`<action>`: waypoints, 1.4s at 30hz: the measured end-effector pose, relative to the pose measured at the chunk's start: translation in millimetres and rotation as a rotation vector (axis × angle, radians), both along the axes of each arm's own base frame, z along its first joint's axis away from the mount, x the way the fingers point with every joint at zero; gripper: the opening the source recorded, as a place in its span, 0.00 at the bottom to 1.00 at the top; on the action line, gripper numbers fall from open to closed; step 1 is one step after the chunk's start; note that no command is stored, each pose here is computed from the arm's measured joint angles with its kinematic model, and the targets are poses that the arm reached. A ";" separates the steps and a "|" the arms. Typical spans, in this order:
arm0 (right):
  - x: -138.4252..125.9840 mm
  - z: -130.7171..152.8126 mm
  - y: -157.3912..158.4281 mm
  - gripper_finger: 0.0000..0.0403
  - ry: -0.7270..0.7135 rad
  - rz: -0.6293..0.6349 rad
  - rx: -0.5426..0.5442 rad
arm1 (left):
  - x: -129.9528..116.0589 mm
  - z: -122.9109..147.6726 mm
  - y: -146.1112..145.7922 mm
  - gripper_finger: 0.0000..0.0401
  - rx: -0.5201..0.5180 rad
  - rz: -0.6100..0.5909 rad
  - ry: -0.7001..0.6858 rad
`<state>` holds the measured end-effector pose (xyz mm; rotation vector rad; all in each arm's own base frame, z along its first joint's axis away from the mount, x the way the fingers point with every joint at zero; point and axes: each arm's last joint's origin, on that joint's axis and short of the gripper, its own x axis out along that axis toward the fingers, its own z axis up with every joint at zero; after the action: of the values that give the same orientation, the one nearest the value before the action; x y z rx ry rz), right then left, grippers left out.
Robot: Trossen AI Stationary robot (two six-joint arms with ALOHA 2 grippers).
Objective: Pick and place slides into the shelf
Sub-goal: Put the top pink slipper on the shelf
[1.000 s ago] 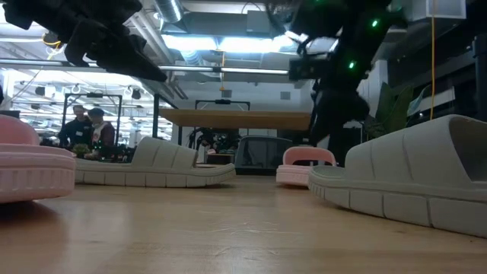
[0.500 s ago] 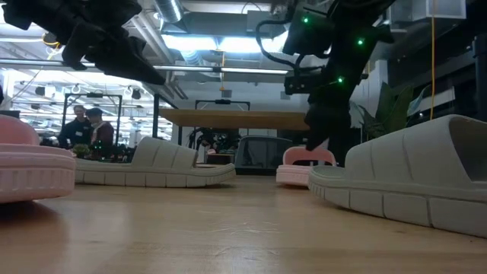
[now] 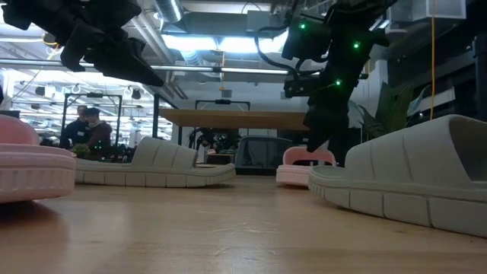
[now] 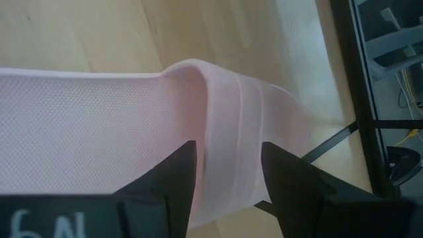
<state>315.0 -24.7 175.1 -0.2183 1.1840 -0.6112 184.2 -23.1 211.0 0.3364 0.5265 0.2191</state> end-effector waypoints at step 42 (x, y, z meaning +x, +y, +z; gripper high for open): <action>-0.7 -1.5 -10.9 0.24 -0.001 -0.022 0.056 | -0.1 -0.1 0.0 0.00 0.000 0.000 0.001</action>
<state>314.3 -35.6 173.5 -0.1581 1.2025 -0.5965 184.2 -23.1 210.9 0.3366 0.5276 0.2190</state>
